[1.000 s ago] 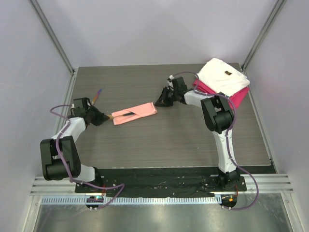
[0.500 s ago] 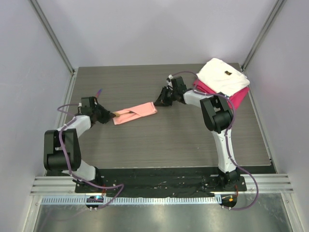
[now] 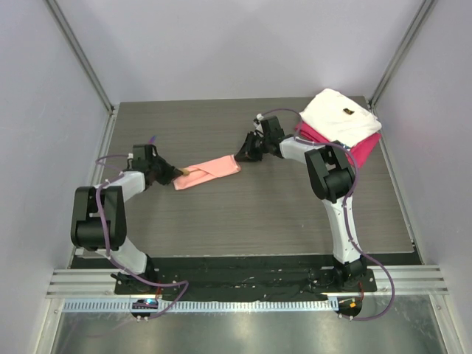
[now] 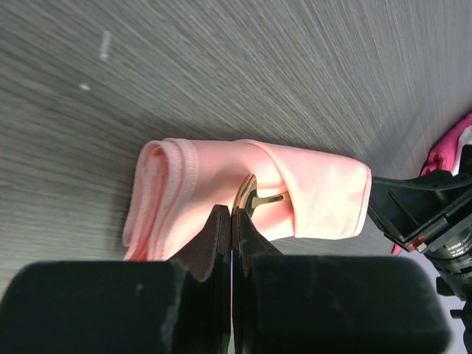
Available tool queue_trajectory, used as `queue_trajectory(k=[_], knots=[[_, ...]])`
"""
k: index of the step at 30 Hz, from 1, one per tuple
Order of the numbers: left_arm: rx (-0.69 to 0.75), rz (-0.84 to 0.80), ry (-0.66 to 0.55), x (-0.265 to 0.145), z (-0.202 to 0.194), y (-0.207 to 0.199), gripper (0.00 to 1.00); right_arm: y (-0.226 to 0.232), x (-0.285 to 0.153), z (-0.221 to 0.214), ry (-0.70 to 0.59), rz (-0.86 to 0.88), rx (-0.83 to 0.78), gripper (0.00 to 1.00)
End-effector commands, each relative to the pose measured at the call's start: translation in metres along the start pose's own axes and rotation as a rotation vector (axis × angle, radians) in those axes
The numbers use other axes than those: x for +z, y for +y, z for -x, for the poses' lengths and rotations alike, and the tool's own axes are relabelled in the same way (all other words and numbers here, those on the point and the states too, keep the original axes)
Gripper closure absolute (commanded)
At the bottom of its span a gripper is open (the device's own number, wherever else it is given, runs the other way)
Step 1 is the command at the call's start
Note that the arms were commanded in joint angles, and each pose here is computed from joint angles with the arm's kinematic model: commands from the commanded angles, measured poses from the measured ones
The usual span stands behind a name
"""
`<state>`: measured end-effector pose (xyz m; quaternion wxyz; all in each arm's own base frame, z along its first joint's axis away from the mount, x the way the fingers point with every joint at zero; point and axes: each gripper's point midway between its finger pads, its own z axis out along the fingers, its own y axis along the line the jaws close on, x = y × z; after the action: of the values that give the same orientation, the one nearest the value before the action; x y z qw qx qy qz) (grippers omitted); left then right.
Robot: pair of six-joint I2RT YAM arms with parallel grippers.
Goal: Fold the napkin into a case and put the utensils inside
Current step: Insert the spoon at the center of the board.
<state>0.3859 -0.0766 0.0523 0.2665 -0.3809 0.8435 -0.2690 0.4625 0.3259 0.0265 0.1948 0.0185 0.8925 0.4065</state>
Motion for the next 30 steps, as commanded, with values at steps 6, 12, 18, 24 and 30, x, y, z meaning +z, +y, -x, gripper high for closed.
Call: queue_trajectory(k=[6,12,18,24,30], knots=[[0.031,-0.037,-0.001,0.017,0.005,-0.021,1.0,0.003,0.007,0.001,0.005,0.002,-0.021,0.82],[0.051,0.015,-0.007,0.013,0.007,-0.014,0.84,0.002,0.006,0.0,0.006,-0.001,-0.033,0.83],[0.085,0.041,-0.004,-0.007,0.006,-0.015,0.58,0.005,-0.002,0.008,-0.009,0.003,-0.041,0.82],[0.217,0.113,-0.072,-0.054,0.03,-0.02,0.22,0.001,-0.023,0.016,-0.032,-0.04,-0.062,0.82],[0.419,0.369,-0.102,-0.086,0.085,-0.003,0.21,-0.012,-0.06,0.019,-0.074,-0.196,-0.117,0.76]])
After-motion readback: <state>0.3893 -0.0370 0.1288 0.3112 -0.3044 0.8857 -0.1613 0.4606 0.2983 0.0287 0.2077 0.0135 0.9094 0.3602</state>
